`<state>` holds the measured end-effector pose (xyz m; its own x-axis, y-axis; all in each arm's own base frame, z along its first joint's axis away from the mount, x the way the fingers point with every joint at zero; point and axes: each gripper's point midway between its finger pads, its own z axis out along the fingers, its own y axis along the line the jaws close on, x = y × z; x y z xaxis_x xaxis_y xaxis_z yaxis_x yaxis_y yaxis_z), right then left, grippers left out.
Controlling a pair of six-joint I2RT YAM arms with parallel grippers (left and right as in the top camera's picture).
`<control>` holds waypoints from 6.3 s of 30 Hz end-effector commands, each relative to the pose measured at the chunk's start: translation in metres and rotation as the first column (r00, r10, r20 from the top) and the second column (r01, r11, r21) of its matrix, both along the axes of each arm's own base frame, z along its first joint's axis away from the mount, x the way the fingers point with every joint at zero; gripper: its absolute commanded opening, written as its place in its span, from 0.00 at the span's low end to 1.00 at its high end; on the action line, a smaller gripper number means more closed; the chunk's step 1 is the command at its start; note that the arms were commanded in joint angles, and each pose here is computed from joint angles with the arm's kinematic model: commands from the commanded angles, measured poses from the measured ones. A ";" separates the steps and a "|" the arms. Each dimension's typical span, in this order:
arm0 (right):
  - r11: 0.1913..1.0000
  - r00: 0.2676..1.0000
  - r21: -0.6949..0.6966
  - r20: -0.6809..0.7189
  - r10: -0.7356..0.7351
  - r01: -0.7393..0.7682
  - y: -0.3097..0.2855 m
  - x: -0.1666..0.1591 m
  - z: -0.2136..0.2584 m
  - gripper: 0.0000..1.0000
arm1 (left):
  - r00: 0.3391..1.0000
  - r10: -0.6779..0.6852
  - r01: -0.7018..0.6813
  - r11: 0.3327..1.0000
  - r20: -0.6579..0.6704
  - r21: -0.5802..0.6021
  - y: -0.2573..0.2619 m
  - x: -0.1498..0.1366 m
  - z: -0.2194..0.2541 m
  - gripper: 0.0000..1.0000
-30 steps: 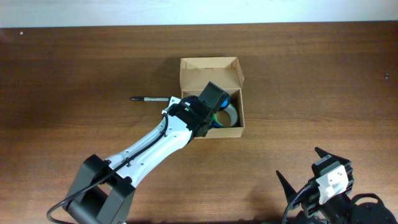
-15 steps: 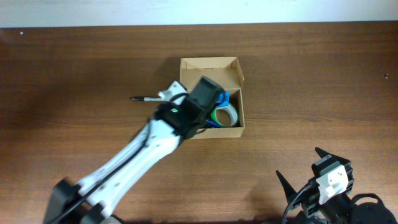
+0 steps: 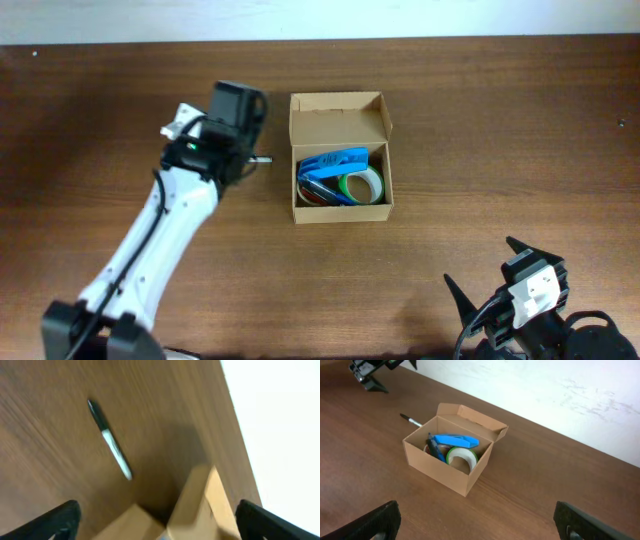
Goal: Pack container
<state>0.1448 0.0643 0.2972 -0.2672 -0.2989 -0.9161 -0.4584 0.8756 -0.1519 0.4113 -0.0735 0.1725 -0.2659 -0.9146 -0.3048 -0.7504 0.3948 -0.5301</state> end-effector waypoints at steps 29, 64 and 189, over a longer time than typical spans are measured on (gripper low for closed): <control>1.000 1.000 0.013 0.000 -0.022 0.022 -0.002 0.001 0.000 0.99 | 0.912 0.039 -0.101 0.986 -0.408 -0.132 0.006 0.036 -0.131 0.89; 1.000 1.000 0.013 0.000 -0.021 0.021 -0.002 0.001 0.000 0.99 | 0.865 0.035 -0.119 0.983 -0.501 -0.136 0.003 0.025 -0.171 0.25; 1.000 1.000 0.013 0.000 -0.022 0.022 -0.002 0.001 0.000 0.99 | 0.737 -0.665 0.676 0.720 -0.124 0.157 -0.152 -0.087 0.064 1.00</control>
